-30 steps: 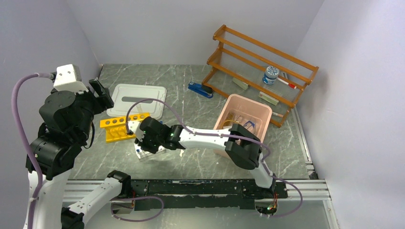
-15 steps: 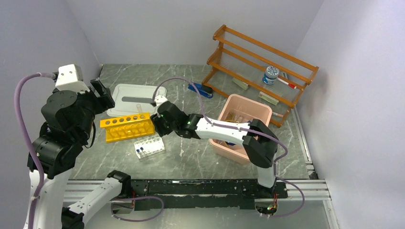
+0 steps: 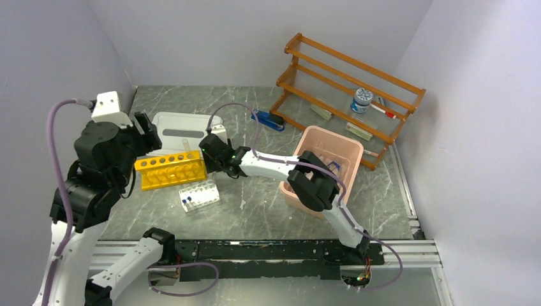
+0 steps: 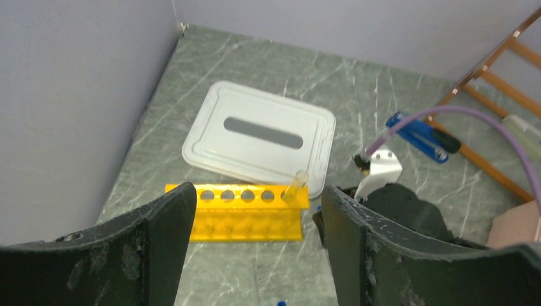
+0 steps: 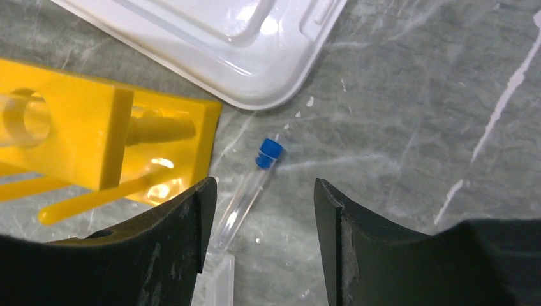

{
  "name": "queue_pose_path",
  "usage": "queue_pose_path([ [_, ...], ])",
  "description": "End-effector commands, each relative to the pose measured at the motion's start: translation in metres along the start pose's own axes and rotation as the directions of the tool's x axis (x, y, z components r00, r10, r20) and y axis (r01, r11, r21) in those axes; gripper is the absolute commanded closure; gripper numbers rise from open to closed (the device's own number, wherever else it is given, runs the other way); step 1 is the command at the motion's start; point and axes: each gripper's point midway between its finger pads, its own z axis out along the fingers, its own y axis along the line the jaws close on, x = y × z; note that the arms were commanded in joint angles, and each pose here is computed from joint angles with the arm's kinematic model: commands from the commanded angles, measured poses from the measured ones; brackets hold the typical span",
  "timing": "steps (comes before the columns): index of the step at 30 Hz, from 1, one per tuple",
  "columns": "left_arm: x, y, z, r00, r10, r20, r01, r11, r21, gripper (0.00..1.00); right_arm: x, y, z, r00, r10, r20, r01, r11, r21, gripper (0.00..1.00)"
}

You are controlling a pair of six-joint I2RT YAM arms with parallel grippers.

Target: Organize the chemistry lab equipment

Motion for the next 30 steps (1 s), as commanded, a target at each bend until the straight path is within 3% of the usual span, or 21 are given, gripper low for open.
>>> queue_pose_path([
  [1,0.022,-0.007,0.005,0.999,-0.002,-0.036,0.003,0.999,0.037,0.25,-0.013,0.004,0.012,0.998,0.026,0.050,-0.027,0.999,0.024,0.39],
  [11,0.074,-0.005,0.010,0.992,-0.023,-0.126,0.028,0.999,0.043,0.26,0.003,-0.003,0.029,1.000,-0.004,0.012,0.003,0.997,0.080,0.61],
  [16,0.084,-0.011,0.009,0.988,-0.028,-0.153,0.040,0.996,0.079,0.27,0.014,-0.007,0.033,1.000,-0.010,-0.001,0.010,0.993,0.116,0.66],
  [22,0.085,-0.011,0.008,0.988,-0.022,-0.154,0.035,0.996,0.084,0.28,0.022,-0.024,0.035,0.999,-0.020,-0.028,0.025,0.983,0.183,0.83],
  [30,0.096,-0.026,0.011,0.980,-0.010,-0.198,0.040,0.988,0.150,0.28,0.006,-0.042,0.022,0.998,-0.057,-0.006,0.057,0.984,0.168,0.89],
])
